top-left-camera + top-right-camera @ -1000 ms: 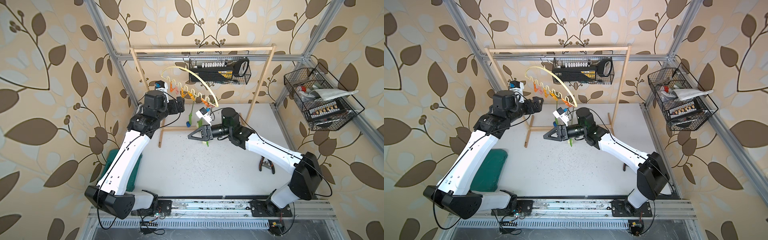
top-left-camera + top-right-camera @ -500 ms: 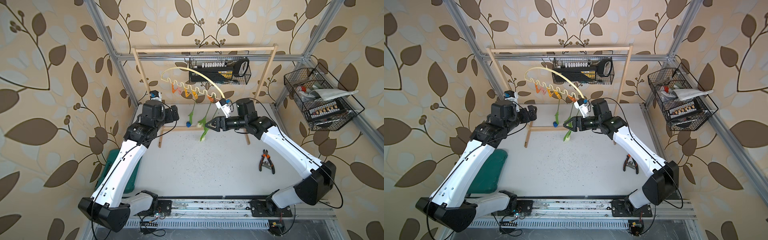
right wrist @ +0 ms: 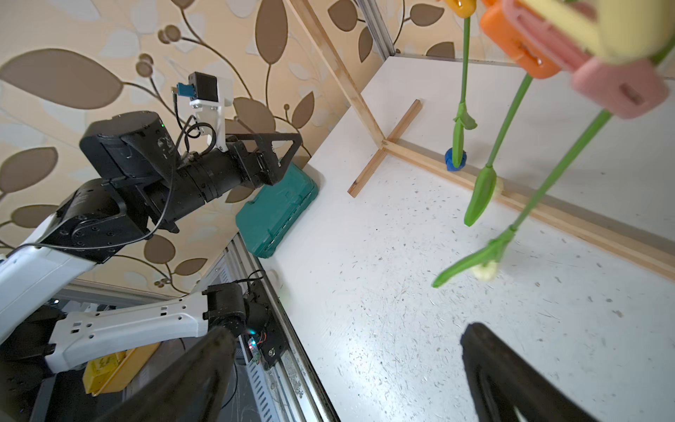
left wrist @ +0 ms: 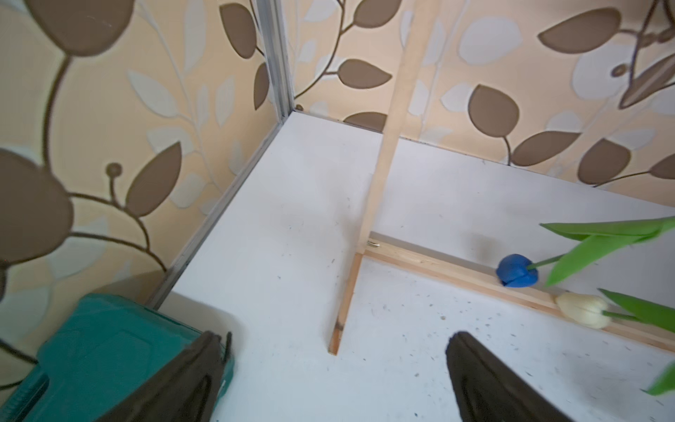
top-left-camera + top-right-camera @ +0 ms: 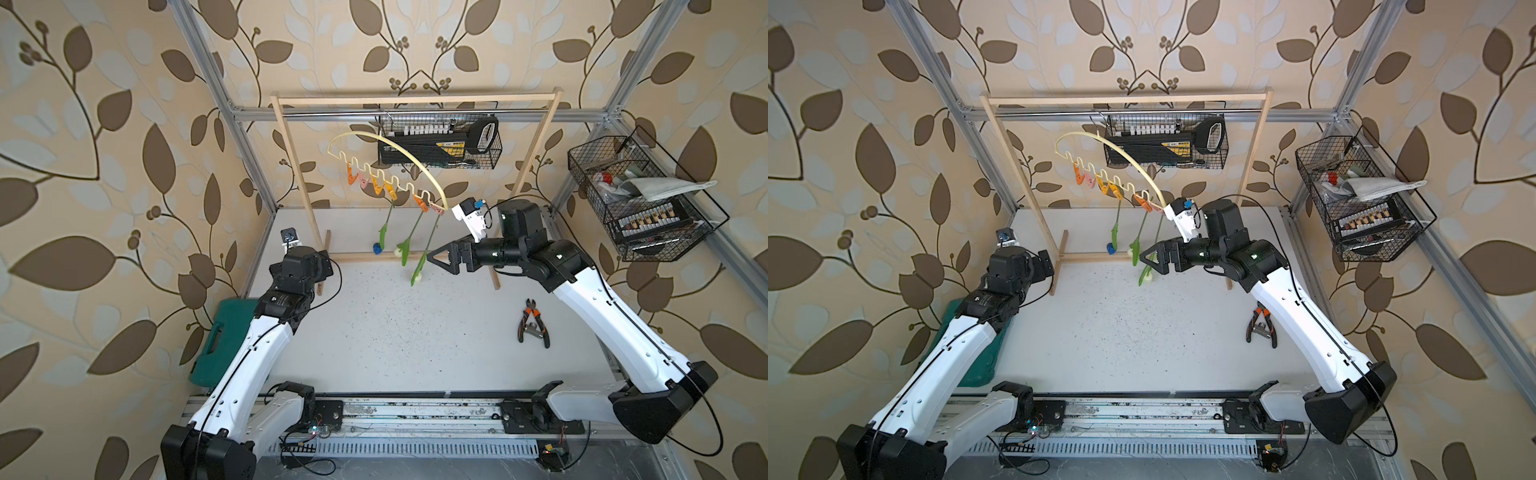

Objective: Dry the flowers on a clothes hanger
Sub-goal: Adjust the hanger on the clothesline.

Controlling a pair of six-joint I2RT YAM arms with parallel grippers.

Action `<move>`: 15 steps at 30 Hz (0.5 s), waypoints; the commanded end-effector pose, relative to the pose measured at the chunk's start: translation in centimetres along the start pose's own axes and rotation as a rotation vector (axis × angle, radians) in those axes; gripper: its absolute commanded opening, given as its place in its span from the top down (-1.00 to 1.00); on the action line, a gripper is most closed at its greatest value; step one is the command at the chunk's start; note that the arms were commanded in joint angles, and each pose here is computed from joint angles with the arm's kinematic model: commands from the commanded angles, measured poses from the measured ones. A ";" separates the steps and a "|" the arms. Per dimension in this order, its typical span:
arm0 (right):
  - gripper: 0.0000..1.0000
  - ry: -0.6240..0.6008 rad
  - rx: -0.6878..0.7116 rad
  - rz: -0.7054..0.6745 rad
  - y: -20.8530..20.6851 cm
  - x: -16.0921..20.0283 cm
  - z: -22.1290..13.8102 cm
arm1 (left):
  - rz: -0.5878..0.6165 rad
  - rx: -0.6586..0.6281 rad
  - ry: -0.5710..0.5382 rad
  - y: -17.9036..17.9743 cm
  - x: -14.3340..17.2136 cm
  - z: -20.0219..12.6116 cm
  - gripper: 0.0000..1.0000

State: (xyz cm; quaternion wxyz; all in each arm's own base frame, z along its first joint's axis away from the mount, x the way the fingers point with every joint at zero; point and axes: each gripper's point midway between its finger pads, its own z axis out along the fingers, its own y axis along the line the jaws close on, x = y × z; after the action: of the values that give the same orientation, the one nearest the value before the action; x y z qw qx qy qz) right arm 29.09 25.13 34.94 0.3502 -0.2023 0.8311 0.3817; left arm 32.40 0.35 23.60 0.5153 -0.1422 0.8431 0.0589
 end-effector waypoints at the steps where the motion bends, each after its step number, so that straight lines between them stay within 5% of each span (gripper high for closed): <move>1: -0.97 0.004 0.068 -0.023 -1.0 0.3 -0.6 | -0.018 0.008 -0.144 0.3 -2.3 -0.3 -0.98; 9: -0.98 -0.007 0.087 -0.027 -1.2 0.8 -1.2 | 0.072 -0.075 -0.103 1.6 0.8 2.0 -0.98; 15: -0.97 0.054 -0.187 -0.004 3.2 1.1 0.0 | 0.060 -0.066 -0.129 1.9 2.2 2.4 -0.98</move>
State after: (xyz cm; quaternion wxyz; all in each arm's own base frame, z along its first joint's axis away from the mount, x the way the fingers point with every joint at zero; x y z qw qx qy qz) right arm 27.81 25.12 34.98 0.3402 -0.2159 0.8266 0.3930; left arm 32.34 1.56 17.99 0.5192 -0.1156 0.8404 0.1041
